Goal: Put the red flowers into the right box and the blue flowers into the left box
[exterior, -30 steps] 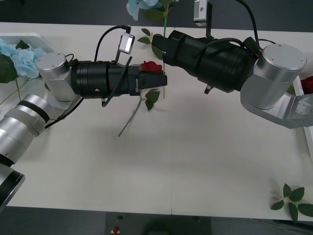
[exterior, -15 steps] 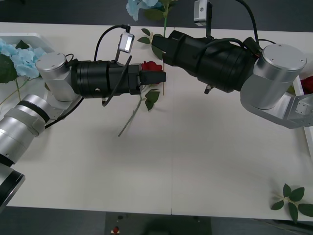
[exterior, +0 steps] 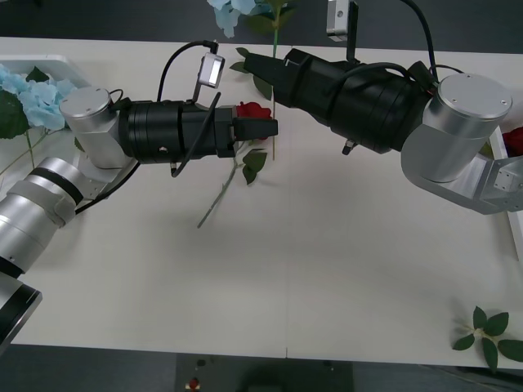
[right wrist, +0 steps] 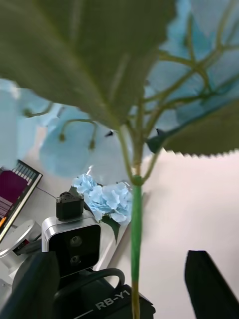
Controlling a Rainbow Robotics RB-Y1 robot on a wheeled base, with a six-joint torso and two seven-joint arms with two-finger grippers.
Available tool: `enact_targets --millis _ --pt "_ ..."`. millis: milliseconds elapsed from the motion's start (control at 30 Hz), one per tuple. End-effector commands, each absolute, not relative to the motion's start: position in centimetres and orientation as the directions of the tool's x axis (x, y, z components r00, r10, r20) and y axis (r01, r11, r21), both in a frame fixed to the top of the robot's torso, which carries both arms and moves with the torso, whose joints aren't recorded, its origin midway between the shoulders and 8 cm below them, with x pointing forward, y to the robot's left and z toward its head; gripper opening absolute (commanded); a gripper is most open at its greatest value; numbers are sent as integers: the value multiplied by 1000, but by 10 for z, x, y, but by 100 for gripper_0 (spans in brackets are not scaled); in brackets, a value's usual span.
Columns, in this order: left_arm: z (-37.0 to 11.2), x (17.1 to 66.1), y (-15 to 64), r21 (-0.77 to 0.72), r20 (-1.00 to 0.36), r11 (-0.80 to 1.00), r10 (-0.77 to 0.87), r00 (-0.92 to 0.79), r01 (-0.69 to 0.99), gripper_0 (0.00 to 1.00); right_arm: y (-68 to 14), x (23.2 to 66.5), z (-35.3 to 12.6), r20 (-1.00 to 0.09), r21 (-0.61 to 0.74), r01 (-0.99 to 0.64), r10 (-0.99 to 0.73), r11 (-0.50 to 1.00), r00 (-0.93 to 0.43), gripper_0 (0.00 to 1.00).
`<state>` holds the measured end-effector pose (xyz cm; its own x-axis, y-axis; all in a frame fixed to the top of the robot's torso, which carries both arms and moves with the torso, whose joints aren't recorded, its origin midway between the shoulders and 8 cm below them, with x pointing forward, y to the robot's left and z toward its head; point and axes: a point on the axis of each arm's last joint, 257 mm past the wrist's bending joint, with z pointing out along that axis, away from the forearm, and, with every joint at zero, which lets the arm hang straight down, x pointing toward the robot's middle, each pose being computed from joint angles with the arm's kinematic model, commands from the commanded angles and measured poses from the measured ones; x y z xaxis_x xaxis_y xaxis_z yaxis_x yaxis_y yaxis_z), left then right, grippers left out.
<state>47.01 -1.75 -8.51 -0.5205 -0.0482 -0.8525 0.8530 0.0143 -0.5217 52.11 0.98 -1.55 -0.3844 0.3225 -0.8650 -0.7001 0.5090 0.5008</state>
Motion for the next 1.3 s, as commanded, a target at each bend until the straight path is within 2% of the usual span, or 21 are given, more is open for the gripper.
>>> enact_targets --millis 33,367,600,900,1100,1300 --pt "-68 465 -25 -469 -880 -16 -74 -469 883 0 15 515 -4 -862 504 -711 334 490 -380 100" --pt "-56 472 -3 -452 -889 0 -83 -450 892 0 -2 509 -3 -829 558 -679 346 476 -439 100" --pt "-41 471 37 -460 -887 9 -44 -459 888 0 -41 496 -4 -860 507 -704 238 496 -451 100" --pt "-14 463 132 -509 -855 86 58 -515 856 0 -121 479 -10 -816 528 -652 112 545 -567 100" --pt "-5 455 209 -542 -821 206 75 -565 815 0 -174 483 -14 -768 535 -563 85 631 -635 100" --pt "-2 454 277 -514 -821 358 57 -568 779 0 -181 497 -22 -718 573 -462 141 677 -682 100"
